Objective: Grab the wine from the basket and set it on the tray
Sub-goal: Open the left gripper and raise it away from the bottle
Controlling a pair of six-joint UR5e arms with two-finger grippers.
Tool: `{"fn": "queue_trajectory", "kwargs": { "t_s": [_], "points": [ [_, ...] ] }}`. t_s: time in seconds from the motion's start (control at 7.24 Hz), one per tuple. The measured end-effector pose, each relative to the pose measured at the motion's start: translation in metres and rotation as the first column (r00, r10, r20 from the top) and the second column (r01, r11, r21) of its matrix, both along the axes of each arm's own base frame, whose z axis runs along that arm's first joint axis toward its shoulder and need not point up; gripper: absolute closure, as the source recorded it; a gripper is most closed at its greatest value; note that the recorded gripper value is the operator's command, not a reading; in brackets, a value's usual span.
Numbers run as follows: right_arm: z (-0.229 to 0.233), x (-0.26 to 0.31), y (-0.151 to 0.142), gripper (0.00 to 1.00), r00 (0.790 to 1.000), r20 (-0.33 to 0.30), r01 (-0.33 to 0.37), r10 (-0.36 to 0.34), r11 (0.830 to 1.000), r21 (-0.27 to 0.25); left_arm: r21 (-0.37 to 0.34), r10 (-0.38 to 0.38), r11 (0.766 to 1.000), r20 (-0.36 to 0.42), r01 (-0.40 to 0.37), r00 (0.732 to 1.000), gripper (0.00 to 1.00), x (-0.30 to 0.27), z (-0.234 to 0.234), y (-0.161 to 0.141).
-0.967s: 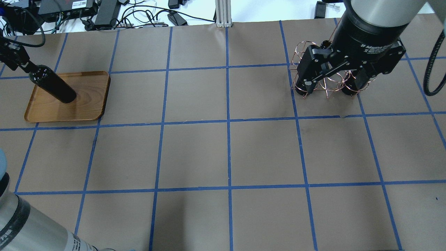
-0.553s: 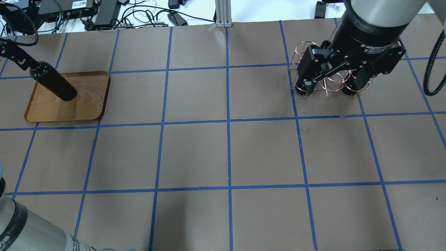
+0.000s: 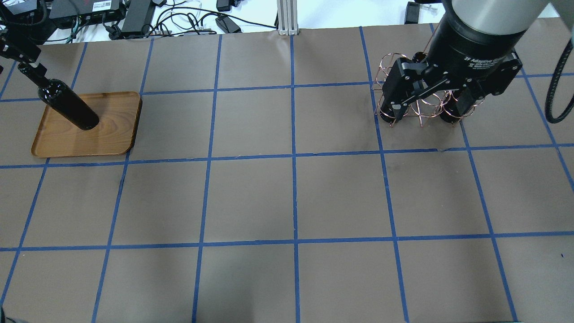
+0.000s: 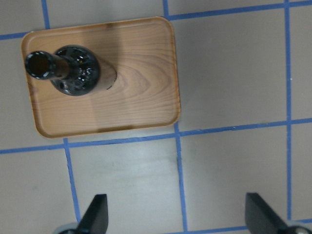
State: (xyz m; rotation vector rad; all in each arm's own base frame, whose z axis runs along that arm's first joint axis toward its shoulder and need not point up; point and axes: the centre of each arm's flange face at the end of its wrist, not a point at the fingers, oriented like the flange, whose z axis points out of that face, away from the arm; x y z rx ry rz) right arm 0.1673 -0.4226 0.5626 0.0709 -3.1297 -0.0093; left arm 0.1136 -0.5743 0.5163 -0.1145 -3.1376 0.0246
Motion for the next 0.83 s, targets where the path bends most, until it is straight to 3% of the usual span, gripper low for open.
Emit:
{"fn": "queue_trajectory", "kwargs": {
  "t_s": [0.41, 0.83],
  "points": [
    [0.000, 0.000, 0.000, 0.00, 1.000, -0.001, 0.000, 0.000, 1.000, -0.001, -0.050, 0.085, 0.995, -0.009, -0.085, 0.996, 0.00, -0.117, 0.034, 0.048],
    [0.000, 0.000, 0.000, 0.00, 1.000, -0.001, -0.001, 0.001, 1.000, -0.002, -0.038, 0.065, 0.997, -0.019, -0.066, 0.998, 0.00, -0.188, 0.025, 0.087]
  ]
}}
